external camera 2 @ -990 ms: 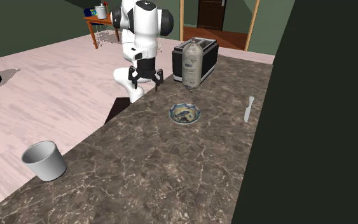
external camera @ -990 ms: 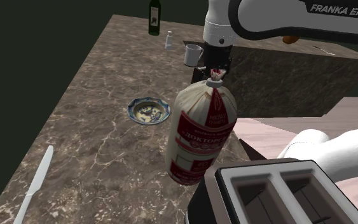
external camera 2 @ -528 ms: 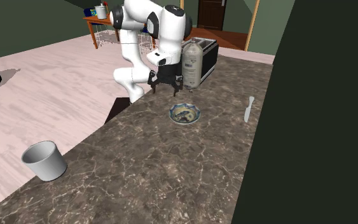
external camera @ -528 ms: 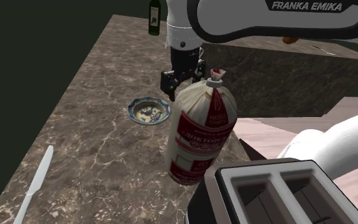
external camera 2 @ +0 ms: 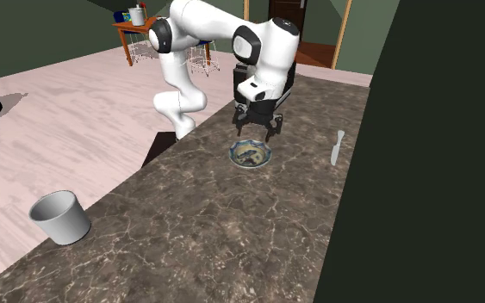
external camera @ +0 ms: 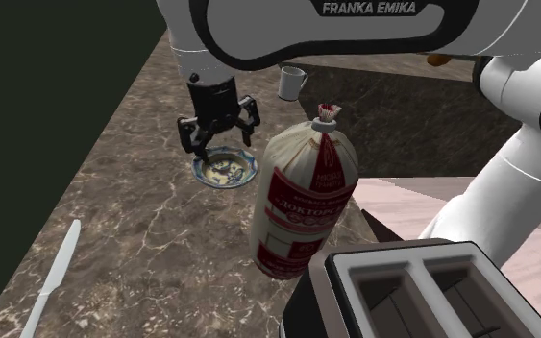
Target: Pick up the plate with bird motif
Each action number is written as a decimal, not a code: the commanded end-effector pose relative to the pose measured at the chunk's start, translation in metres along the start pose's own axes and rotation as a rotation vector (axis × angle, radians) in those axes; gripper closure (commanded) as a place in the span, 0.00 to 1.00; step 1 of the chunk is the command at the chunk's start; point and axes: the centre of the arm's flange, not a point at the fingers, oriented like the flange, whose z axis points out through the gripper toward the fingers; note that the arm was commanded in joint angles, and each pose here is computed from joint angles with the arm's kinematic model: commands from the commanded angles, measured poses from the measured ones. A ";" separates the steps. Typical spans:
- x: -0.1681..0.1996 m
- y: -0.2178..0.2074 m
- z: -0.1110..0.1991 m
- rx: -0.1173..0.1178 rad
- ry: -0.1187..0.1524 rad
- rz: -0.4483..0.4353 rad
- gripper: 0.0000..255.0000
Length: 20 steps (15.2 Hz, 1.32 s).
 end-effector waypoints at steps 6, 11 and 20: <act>0.022 -0.062 0.009 -0.025 -0.006 0.039 0.00; 0.022 -0.067 0.034 -0.025 -0.006 0.039 0.00; 0.022 -0.068 0.037 -0.025 -0.006 0.039 1.00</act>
